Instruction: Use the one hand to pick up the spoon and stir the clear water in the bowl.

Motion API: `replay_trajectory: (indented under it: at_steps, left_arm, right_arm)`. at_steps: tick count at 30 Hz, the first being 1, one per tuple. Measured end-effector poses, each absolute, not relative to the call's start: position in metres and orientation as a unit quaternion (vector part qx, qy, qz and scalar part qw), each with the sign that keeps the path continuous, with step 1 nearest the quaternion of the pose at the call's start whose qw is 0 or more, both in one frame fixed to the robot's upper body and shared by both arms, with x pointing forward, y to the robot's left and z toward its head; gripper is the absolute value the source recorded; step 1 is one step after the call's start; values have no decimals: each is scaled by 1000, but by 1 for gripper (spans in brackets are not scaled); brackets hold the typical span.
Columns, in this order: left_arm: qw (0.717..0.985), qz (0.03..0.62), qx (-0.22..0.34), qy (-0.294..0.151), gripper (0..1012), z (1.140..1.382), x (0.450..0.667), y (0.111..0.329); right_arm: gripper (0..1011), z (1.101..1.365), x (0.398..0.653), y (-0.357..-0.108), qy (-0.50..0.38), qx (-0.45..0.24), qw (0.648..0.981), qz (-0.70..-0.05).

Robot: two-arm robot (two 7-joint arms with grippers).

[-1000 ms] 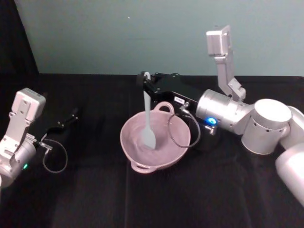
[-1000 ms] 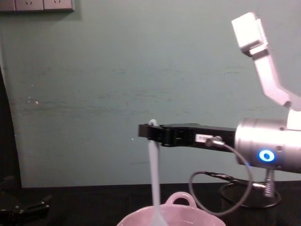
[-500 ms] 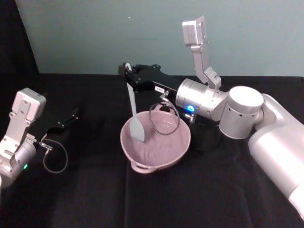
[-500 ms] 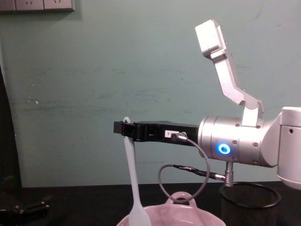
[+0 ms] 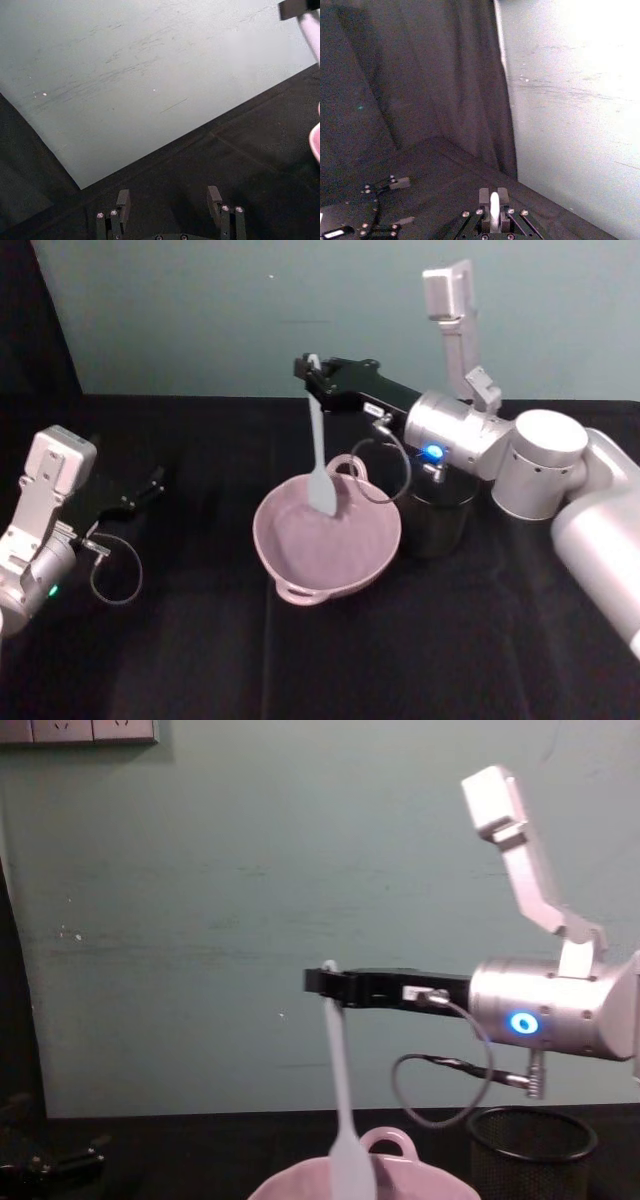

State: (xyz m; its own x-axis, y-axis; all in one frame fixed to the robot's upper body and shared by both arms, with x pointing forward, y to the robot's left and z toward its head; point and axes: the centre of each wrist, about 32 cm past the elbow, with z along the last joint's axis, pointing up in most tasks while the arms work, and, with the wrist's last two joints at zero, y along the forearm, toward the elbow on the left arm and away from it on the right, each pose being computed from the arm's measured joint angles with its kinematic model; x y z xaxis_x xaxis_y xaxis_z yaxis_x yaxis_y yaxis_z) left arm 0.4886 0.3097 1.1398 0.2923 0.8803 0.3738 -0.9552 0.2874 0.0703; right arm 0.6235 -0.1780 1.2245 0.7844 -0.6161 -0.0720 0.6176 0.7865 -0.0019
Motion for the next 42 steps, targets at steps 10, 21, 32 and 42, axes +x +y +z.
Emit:
replay_trajectory:
  at_steps: [10,21,32,42]
  left_arm:
    - [791,580,141,-132,1011,1140,489,310]
    - [791,580,141,-132,1011,1140,489,310]
    - [791,580,141,-132,1011,1140,489,310]
    - [791,580,141,-132,1011,1140,489,310]
  right_arm:
    - [109,1223,604,-206,36,11,934,-354]
    - [108,1223,584,-187,50,1,951,-304]
    - [109,1227,582,-182,44,10,955,-295]
    - [108,1250,577,-191,8,32,952,-306]
